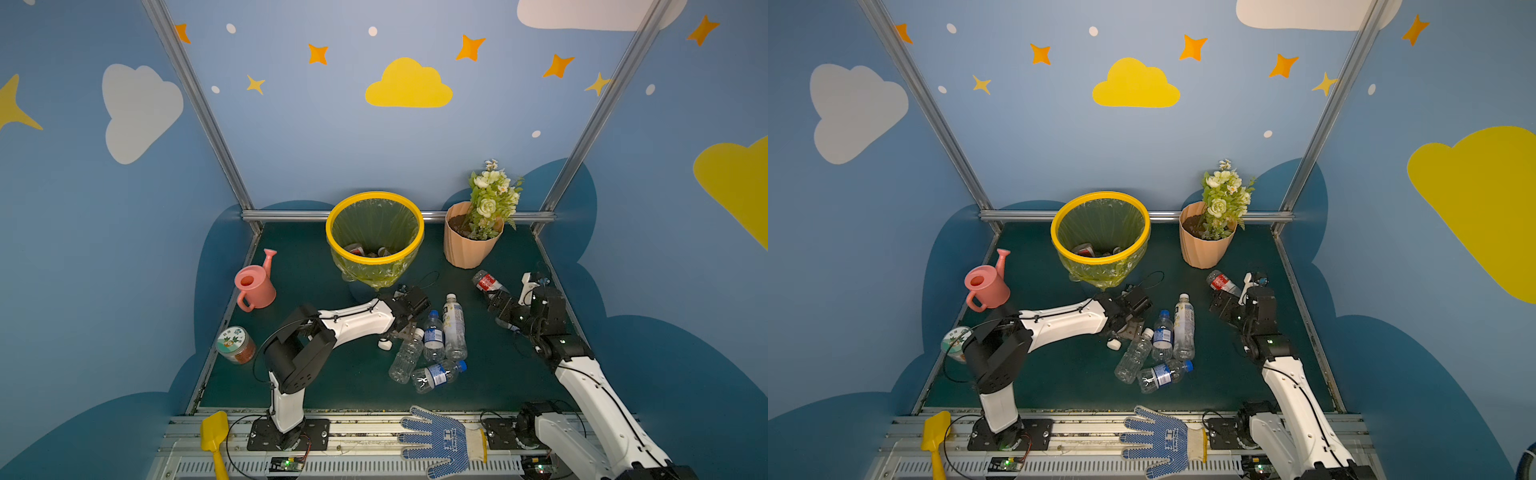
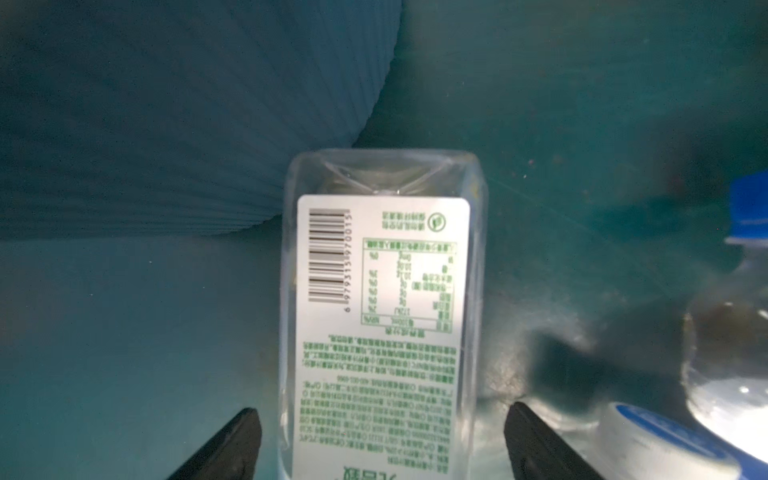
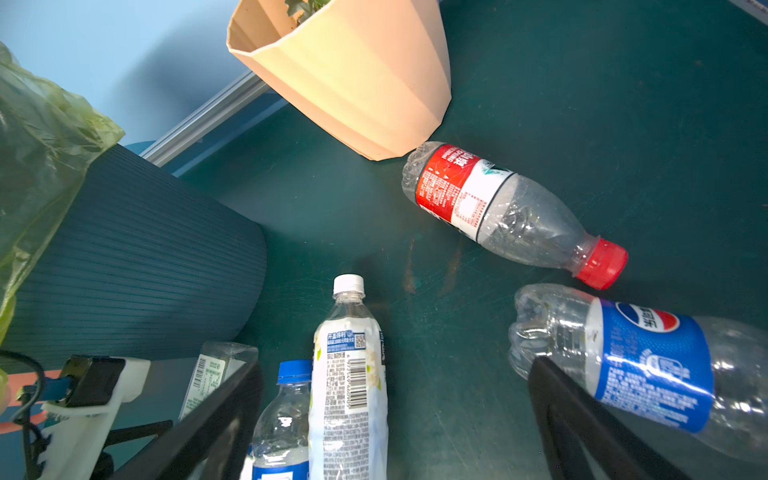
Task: Throw the plastic bottles in the bin
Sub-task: 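Lift the square bottle with the left gripper toward the bin, then move the square bottle over the bin and open the left gripper, then reach the right gripper to the tall white-labelled bottle while the left withdraws, then close the right gripper around the tall white-labelled bottle and lift it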
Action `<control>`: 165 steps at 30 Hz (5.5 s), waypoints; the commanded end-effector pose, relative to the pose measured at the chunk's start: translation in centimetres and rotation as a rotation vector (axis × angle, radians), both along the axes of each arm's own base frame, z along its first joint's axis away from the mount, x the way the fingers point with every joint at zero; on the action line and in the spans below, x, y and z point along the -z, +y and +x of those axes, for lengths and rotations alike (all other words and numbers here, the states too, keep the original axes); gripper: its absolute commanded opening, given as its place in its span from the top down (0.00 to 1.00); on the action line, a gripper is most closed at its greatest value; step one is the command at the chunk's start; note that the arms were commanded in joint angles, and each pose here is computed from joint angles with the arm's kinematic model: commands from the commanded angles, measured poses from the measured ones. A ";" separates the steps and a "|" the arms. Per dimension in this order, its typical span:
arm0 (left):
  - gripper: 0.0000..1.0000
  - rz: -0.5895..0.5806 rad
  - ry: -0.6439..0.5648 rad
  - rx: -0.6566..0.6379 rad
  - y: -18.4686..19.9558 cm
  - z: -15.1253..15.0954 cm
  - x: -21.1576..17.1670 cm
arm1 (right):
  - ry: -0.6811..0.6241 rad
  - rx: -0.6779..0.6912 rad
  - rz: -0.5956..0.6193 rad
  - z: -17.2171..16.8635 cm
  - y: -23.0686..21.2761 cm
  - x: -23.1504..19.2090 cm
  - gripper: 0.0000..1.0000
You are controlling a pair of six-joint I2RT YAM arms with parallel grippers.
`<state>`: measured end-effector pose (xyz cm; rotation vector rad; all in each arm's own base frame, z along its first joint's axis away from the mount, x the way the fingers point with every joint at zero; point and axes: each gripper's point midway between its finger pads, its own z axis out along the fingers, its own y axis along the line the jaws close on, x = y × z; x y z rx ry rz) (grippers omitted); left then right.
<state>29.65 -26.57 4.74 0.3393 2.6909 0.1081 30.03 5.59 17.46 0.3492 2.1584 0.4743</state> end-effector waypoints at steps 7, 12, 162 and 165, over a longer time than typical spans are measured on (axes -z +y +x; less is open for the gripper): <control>0.18 0.012 0.035 0.018 0.5 -0.5 1.4 | 0.007 0.002 0.020 -0.5 -0.2 0.2 0.03; 0.22 -0.002 0.053 0.012 0.7 -0.7 2.2 | 0.001 0.007 0.022 -0.6 -0.3 0.0 0.03; 0.00 -0.544 -0.762 -0.228 14.3 -2.8 -19.9 | 0.610 -0.447 -0.176 -2.8 10.4 12.8 0.34; 0.00 -0.542 -0.761 -0.228 14.3 -2.7 -19.9 | 0.617 -0.456 -0.172 -2.6 10.7 13.1 0.34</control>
